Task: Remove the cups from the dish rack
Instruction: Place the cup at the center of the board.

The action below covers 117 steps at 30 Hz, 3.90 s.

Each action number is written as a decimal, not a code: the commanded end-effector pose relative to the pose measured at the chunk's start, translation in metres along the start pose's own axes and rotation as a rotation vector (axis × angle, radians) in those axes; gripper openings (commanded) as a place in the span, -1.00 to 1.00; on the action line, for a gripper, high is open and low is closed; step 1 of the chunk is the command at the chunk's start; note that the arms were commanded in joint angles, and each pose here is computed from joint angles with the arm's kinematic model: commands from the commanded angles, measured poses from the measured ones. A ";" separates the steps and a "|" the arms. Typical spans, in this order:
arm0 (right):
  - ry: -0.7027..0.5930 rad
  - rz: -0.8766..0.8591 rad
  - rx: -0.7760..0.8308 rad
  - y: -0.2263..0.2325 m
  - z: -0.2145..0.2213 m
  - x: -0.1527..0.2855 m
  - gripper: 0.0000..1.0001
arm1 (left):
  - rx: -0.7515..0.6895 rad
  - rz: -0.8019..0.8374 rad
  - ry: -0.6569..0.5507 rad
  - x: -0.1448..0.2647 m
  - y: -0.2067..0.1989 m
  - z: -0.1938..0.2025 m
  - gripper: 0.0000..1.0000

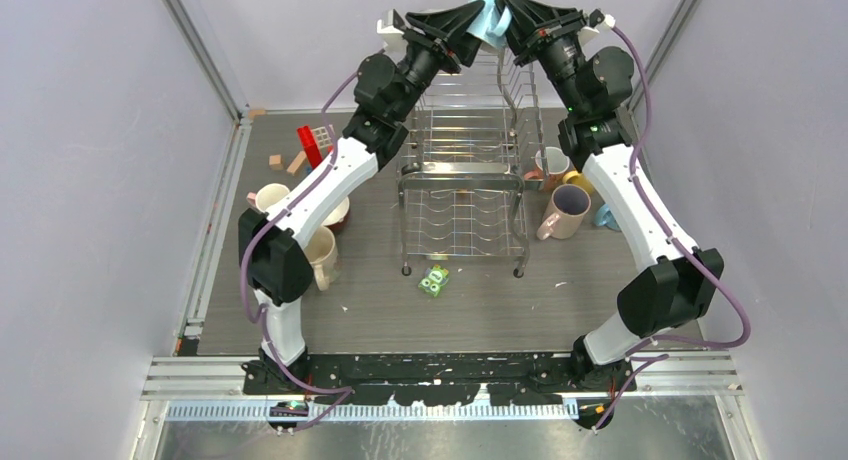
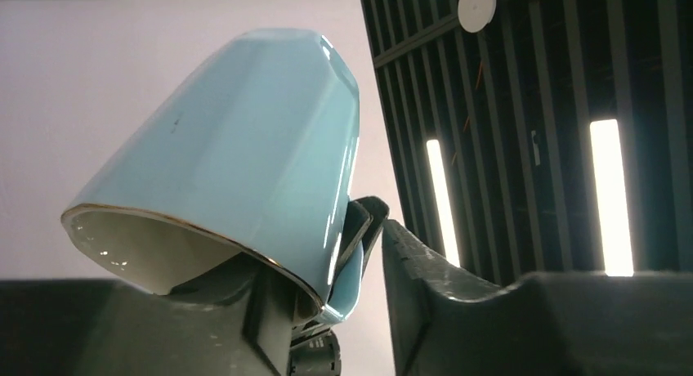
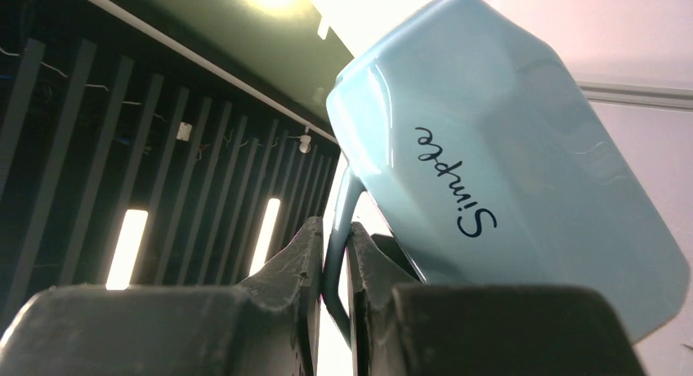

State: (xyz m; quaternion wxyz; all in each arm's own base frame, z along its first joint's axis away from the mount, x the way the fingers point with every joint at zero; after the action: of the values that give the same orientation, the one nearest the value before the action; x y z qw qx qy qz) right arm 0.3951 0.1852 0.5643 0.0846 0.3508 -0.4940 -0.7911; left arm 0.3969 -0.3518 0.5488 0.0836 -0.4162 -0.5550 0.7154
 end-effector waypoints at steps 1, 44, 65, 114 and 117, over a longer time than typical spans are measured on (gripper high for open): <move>0.092 -0.284 0.058 0.080 0.044 0.030 -0.99 | -0.007 0.248 -0.052 0.013 -0.081 -0.004 -0.29; -0.093 0.389 0.802 0.025 0.034 0.124 1.00 | -0.591 0.049 -0.122 0.118 -0.155 -0.111 -1.00; -0.199 0.643 1.016 0.014 0.010 0.180 1.00 | -1.048 -0.804 0.046 0.253 -0.056 -0.131 -1.00; -0.282 0.665 1.105 0.020 0.003 0.212 1.00 | -1.012 -1.423 0.983 0.360 0.224 -0.067 -1.00; -0.276 0.666 1.102 0.018 0.003 0.211 1.00 | -1.013 -1.449 1.002 0.366 0.232 -0.068 -1.00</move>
State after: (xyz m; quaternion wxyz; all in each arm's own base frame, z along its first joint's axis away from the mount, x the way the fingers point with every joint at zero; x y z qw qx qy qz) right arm 0.2326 0.0773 0.4694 0.0942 0.0522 -0.9138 -0.3917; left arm 0.2770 -0.1710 0.1584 0.5644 -0.2109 -0.7952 -0.0686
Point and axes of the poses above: each gripper's point midway between its finger pads, its own x axis back along the fingers, its own y axis along the line the jaws close on, z = x × y, the point moved 3 cm from there along x, back along the fingers, and after that the axes turned 8 degrees about -x, right-handed, at the moved point
